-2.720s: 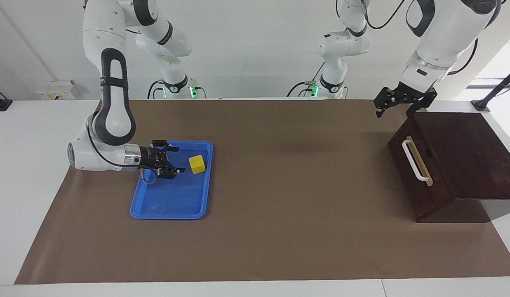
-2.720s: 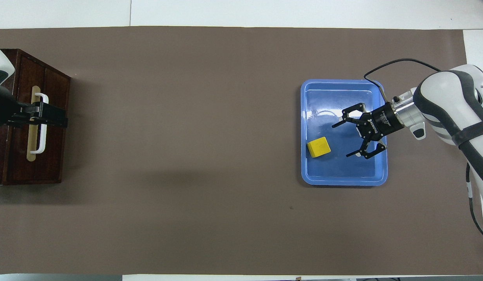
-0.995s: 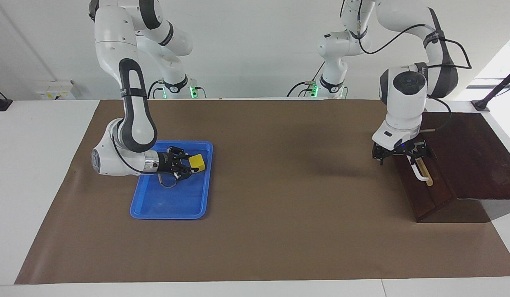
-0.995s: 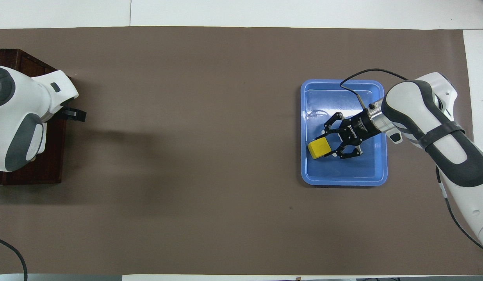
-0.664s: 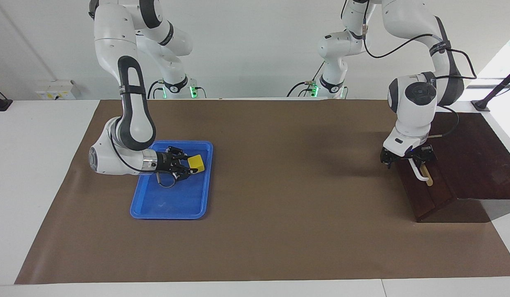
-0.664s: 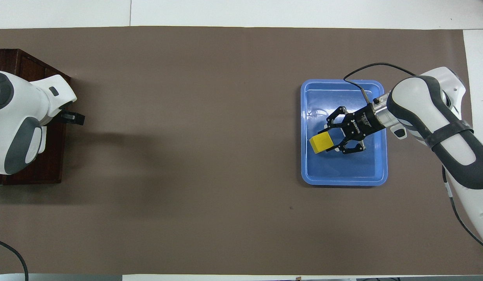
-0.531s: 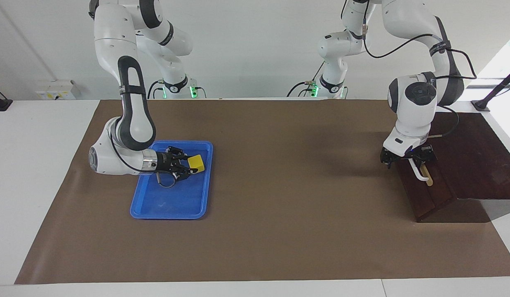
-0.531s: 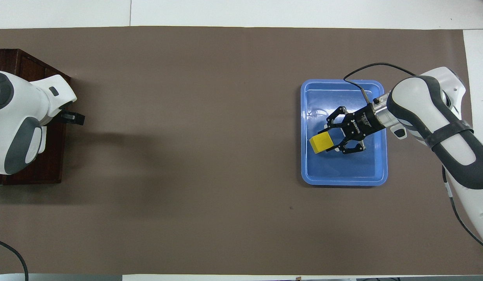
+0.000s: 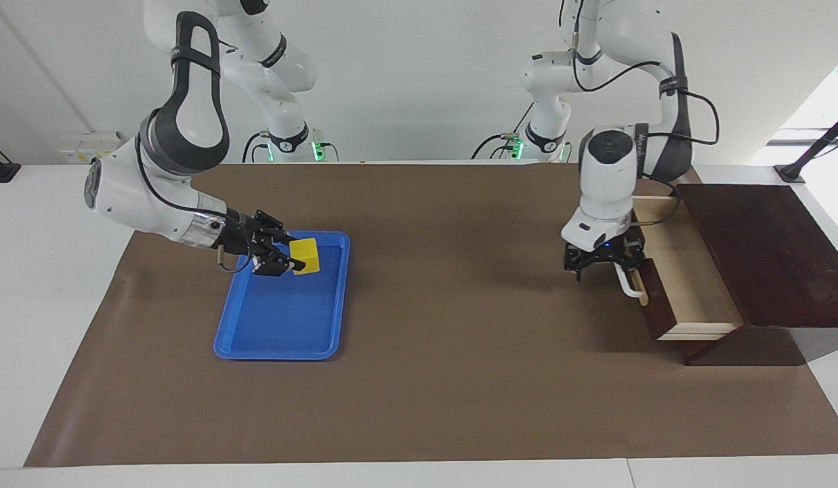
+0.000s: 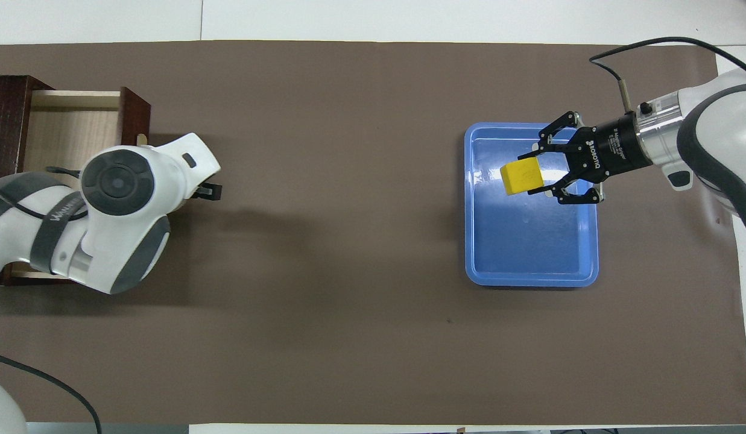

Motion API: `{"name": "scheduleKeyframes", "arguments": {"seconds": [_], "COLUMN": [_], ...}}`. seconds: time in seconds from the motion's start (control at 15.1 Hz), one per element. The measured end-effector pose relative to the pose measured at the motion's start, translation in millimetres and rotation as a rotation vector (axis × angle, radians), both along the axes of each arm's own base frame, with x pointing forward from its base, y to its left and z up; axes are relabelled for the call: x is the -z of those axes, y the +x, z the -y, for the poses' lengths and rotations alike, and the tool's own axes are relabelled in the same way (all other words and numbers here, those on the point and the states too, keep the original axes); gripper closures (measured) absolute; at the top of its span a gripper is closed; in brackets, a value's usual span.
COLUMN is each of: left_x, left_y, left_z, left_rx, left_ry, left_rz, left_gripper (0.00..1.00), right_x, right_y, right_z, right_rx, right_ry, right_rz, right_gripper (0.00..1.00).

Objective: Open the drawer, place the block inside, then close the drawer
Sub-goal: 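Lift the block with the right gripper while the left gripper reaches toward it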

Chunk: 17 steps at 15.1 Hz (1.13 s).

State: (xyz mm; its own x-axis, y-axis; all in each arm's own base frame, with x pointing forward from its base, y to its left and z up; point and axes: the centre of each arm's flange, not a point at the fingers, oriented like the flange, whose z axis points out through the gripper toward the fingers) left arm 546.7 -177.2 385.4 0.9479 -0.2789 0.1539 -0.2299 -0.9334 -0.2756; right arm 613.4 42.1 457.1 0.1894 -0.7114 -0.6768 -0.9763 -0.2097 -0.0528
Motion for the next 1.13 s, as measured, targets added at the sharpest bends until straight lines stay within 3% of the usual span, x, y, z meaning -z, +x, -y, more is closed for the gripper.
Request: {"name": "scheduleKeyframes", "arguments": {"seconds": [0.13,0.33,0.53,0.73,0.93,1.13], "left_x": [-0.3,-16.0,-89.8,-147.4,-154.3,-162.3], "left_y": [-5.4,4.2,21.0,11.7,-9.1,-21.5], "left_z": [13.4,0.8,13.5,56.6,112.7,160.8], "left_rx": [0.009,-0.054,-0.216,-0.489,-0.79,-1.106], "left_ry": [0.001,0.008,-0.066,-0.197,-0.31,-0.415], "left_rz": [-0.003,-0.034,-0.089,-0.063,-0.057,-0.081], "left_gripper": [0.0,0.0,0.0,0.0,0.0,0.0], "right_x": [-18.4,-31.3,-32.7,-33.5,-34.3,-37.0], "right_y": [3.2,5.9,6.2,6.3,5.8,5.1], "right_z": [-3.0,-5.6,-6.4,-7.5,-15.3,-65.3], "right_rx": [0.022,0.031,0.031,0.029,0.027,0.057], "right_ry": [0.008,0.008,0.008,0.009,0.014,0.004], "right_rz": [-0.005,-0.003,0.0,0.001,-0.007,-0.039], "right_gripper": [0.45,0.45,0.45,0.45,0.45,0.45]}}
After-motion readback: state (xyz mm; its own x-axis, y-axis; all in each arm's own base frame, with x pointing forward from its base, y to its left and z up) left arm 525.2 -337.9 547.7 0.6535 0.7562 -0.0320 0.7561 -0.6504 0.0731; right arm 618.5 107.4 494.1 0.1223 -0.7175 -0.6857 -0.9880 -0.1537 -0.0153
